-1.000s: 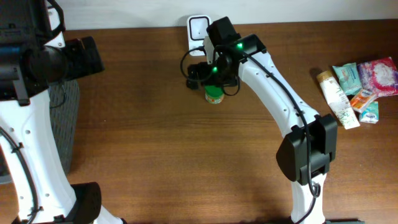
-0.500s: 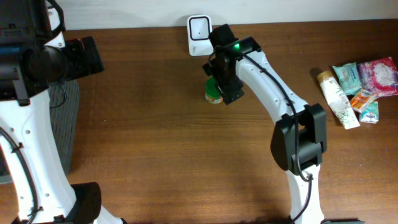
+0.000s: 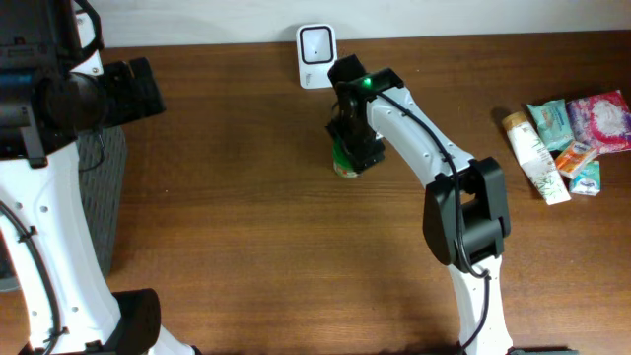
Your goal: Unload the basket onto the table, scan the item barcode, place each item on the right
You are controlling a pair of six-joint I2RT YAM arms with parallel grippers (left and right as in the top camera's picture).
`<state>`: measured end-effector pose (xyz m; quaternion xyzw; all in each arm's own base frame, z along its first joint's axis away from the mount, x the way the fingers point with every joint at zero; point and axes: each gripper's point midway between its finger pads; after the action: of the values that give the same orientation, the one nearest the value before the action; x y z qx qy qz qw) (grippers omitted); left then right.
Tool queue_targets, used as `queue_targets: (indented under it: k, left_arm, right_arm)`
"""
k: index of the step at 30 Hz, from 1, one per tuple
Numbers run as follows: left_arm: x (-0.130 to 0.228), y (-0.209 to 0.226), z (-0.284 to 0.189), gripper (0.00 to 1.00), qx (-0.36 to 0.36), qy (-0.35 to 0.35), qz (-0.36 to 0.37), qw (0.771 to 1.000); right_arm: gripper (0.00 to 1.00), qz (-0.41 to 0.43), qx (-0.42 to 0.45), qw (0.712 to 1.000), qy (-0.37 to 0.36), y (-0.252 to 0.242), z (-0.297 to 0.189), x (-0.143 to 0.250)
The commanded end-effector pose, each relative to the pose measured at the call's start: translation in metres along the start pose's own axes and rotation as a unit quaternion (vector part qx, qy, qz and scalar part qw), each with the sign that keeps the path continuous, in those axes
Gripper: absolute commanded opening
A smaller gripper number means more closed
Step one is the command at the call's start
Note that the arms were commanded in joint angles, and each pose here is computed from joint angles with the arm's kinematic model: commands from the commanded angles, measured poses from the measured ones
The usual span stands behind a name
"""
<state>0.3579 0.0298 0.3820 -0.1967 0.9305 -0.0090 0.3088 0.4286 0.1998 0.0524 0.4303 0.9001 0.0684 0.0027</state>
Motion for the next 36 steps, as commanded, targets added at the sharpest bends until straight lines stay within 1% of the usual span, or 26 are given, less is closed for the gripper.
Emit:
queue_targets:
  k: [1, 2, 5, 6, 7, 8, 9, 10, 11, 12, 13, 15, 17, 19, 21, 22, 23, 24, 25, 27, 29, 32, 33, 34, 35, 36]
  left_arm:
    - [0.000, 0.000, -0.002, 0.99, 0.003, -0.002, -0.004, 1.000]
    - [0.000, 0.000, -0.002, 0.99, 0.003, -0.002, -0.004, 1.000]
    - [0.000, 0.000, -0.002, 0.99, 0.003, -0.002, -0.004, 1.000]
    - [0.000, 0.000, -0.002, 0.99, 0.003, -0.002, -0.004, 1.000]
    - [0.000, 0.000, -0.002, 0.99, 0.003, -0.002, -0.004, 1.000]
    - [0.000, 0.000, -0.002, 0.99, 0.003, -0.002, -0.004, 1.000]
    - [0.000, 0.000, -0.002, 0.99, 0.003, -0.002, -0.004, 1.000]
    - [0.000, 0.000, -0.002, 0.99, 0.003, -0.002, -0.004, 1.000]
    - [0.000, 0.000, -0.002, 0.99, 0.003, -0.002, -0.004, 1.000]
    - [0.000, 0.000, -0.002, 0.99, 0.003, -0.002, -0.004, 1.000]
    - [0.000, 0.000, -0.002, 0.99, 0.003, -0.002, -0.004, 1.000]
    - [0.000, 0.000, -0.002, 0.99, 0.003, -0.002, -0.004, 1.000]
    - [0.000, 0.000, -0.002, 0.99, 0.003, -0.002, -0.004, 1.000]
    - [0.000, 0.000, -0.002, 0.99, 0.003, -0.002, -0.004, 1.000]
    - [0.000, 0.000, -0.002, 0.99, 0.003, -0.002, -0.004, 1.000]
    - [0.000, 0.000, -0.002, 0.99, 0.003, -0.002, -0.004, 1.000]
    - [0.000, 0.000, -0.002, 0.99, 0.003, -0.002, -0.004, 1.000]
    - [0.000, 0.000, -0.002, 0.99, 0.003, -0.002, -0.004, 1.000]
    - [0.000, 0.000, -0.002, 0.99, 0.003, -0.002, -0.004, 1.000]
    - [0.000, 0.000, -0.002, 0.99, 0.003, -0.002, -0.004, 1.000]
    - [0.000, 0.000, -0.002, 0.99, 0.003, -0.002, -0.004, 1.000]
    - [0.000, 0.000, -0.002, 0.99, 0.003, -0.002, -0.004, 1.000]
    - [0.000, 0.000, -0.002, 0.99, 0.003, -0.002, -0.004, 1.000]
    - [0.000, 0.000, -0.002, 0.99, 0.003, -0.002, -0.004, 1.000]
    - [0.000, 0.000, -0.002, 0.99, 0.003, -0.002, -0.004, 1.000]
    - [0.000, 0.000, -0.002, 0.99, 0.003, -0.002, -0.004, 1.000]
  right_arm:
    - [0.73, -0.084, 0.030, 0.996, 0.001, -0.012, 0.009, 0.003]
    - [0.69, -0.108, 0.032, 0.994, 0.003, -0.013, 0.009, 0.003]
    - [0.66, -0.227, 0.027, 0.973, 0.019, -0.013, 0.009, 0.008]
    - [0.66, -0.302, 0.022, 0.953, 0.021, -0.011, 0.008, 0.009]
    - [0.66, -0.384, 0.016, 0.923, 0.019, -0.007, 0.008, 0.012]
    - [0.66, -0.428, 0.012, 0.903, 0.018, -0.005, 0.007, 0.015]
    - [0.66, -0.478, 0.009, 0.878, 0.016, -0.002, 0.007, 0.018]
    - [0.74, -0.495, 0.013, 0.869, 0.006, 0.000, 0.008, 0.017]
    - [0.83, -0.500, 0.019, 0.866, -0.006, 0.002, 0.008, 0.018]
    - [0.95, -0.501, 0.018, 0.865, -0.008, 0.003, 0.008, 0.018]
    - [0.99, -0.499, 0.018, 0.867, -0.009, 0.004, 0.004, 0.018]
    - [0.99, -0.485, 0.013, 0.874, -0.013, 0.008, -0.016, 0.017]
    - [0.99, -0.485, 0.005, 0.874, -0.007, 0.011, -0.046, 0.022]
    - [0.99, -0.486, -0.040, 0.872, 0.038, 0.018, -0.052, 0.045]
    - [0.99, -0.485, -0.035, 0.873, 0.028, 0.018, -0.051, 0.041]
    - [0.99, -0.452, -0.021, 0.892, 0.012, 0.017, -0.051, 0.033]
    - [0.99, -0.395, 0.000, 0.919, -0.002, 0.012, -0.049, 0.026]
    - [0.99, -0.319, 0.024, 0.947, -0.013, 0.003, -0.050, 0.020]
    - [0.99, -0.280, 0.033, 0.959, -0.022, 0.000, -0.050, 0.017]
    - [0.99, -0.228, 0.039, 0.972, -0.047, 0.000, -0.051, 0.007]
    - [0.99, -0.237, 0.031, 0.970, -0.047, 0.003, -0.051, 0.006]
    - [0.99, -0.335, 0.041, 0.940, -0.041, 0.007, -0.040, 0.017]
    - [0.99, -0.380, 0.054, 0.923, -0.038, 0.004, -0.033, 0.013]
    - [0.99, -0.393, 0.059, 0.917, -0.035, 0.002, -0.029, 0.008]
    - [0.99, -0.429, 0.057, 0.902, -0.016, 0.000, -0.022, 0.002]
    - [0.99, -0.448, 0.051, 0.893, 0.002, -0.002, -0.018, -0.001]
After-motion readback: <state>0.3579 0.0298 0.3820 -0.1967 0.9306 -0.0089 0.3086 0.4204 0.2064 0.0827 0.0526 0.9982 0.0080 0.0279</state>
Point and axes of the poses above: each gripper's point midway between its finger pads, its own z axis out along the fingers, its own y axis along the line the jaws close on, x = y × z, and after that the axes turned 8 degrees about -z, right-handed
